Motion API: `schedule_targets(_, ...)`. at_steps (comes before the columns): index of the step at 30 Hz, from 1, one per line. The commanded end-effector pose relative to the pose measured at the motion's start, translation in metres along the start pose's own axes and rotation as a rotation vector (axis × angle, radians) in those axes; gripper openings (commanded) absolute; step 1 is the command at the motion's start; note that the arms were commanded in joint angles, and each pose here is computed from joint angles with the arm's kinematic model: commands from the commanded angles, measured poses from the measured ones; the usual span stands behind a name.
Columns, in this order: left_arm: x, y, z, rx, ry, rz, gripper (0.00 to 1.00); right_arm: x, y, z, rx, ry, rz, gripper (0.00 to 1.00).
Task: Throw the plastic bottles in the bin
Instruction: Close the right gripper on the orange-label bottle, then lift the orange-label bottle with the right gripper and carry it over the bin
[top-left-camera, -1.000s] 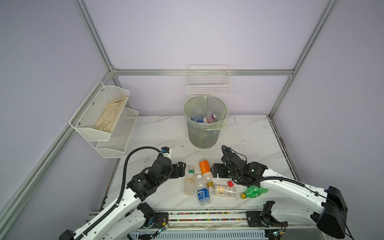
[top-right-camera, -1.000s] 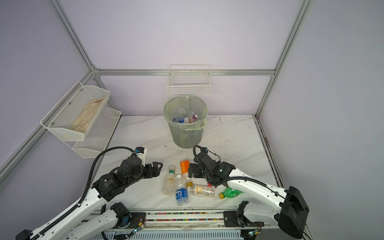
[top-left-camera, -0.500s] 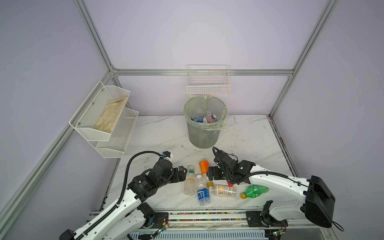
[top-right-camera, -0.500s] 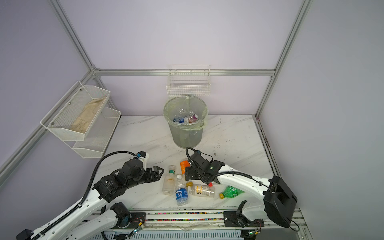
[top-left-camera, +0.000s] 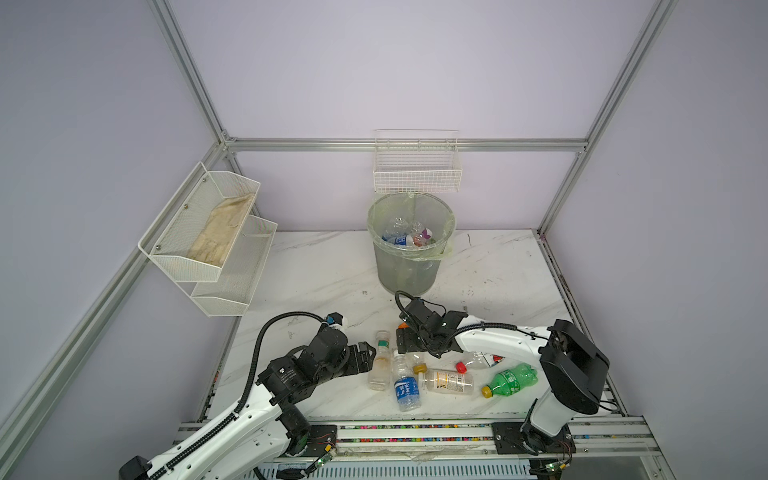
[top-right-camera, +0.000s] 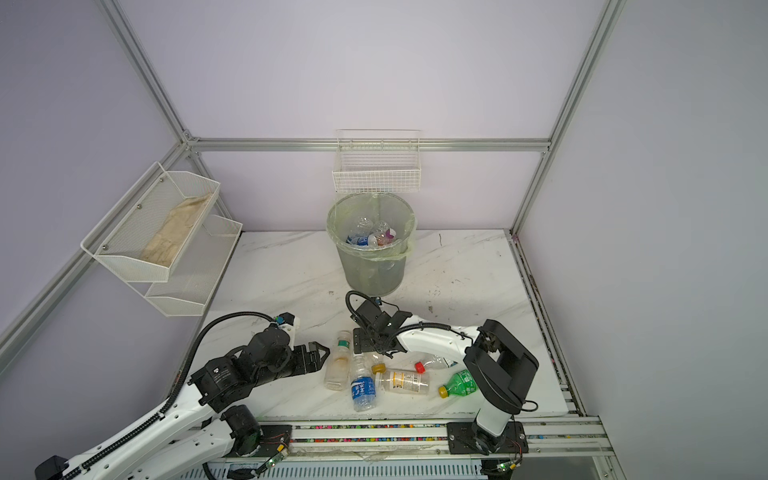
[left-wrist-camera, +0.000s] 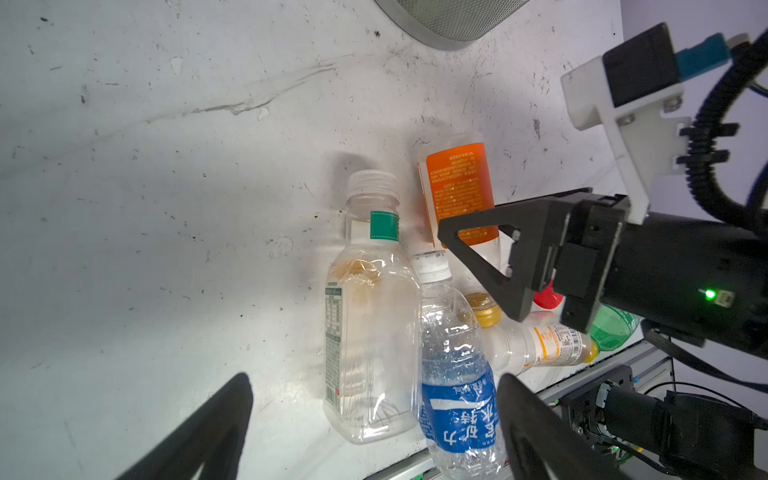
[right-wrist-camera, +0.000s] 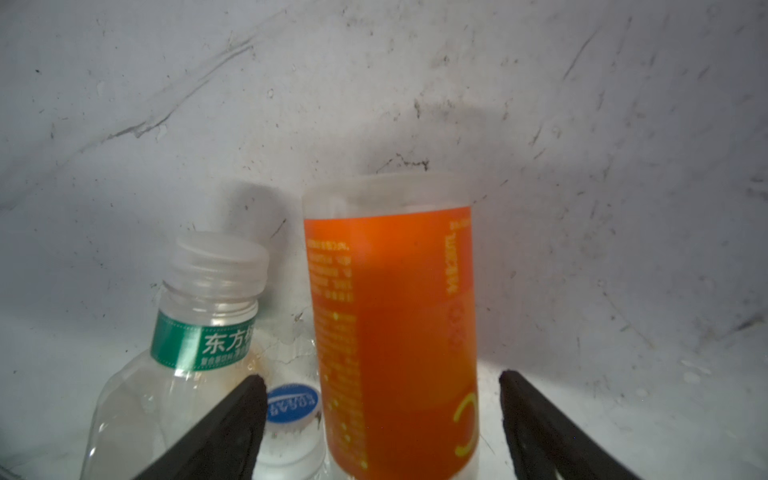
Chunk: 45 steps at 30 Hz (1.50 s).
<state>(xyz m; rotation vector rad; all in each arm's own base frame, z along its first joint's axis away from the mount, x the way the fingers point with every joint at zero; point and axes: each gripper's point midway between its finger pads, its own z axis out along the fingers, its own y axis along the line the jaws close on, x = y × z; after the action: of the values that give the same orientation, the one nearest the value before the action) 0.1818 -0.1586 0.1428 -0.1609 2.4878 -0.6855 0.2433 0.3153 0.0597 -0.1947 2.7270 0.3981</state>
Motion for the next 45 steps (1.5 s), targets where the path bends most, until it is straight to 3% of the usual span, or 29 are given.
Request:
schedule_targets(1,0.006,0.005,0.006,0.004,-0.003,-0.006,0.90,-0.005,0.001,0.006,0.033,-0.025,-0.002,0.88)
schedule_targets(8,0.006,0.007,0.002,0.006,-0.021,-0.006,0.89,-0.005,-0.009,0.020,0.100,-0.032,0.010,0.72)
schedule_targets(21,0.002,0.004,0.000,0.008,-0.032,0.006,0.89,-0.015,-0.006,0.019,0.106,-0.065,0.034,0.54)
schedule_targets(32,0.000,0.003,-0.003,0.007,-0.039,0.005,0.89,-0.035,-0.002,-0.006,0.098,-0.140,0.045,0.20)
schedule_targets(38,-0.003,0.002,-0.004,0.007,-0.047,0.011,0.89,-0.047,0.000,-0.029,0.095,-0.184,0.048,0.15)
schedule_targets(45,-0.009,-0.004,-0.008,0.014,-0.064,0.026,0.89,-0.071,0.006,-0.087,0.043,-0.286,0.050,0.13)
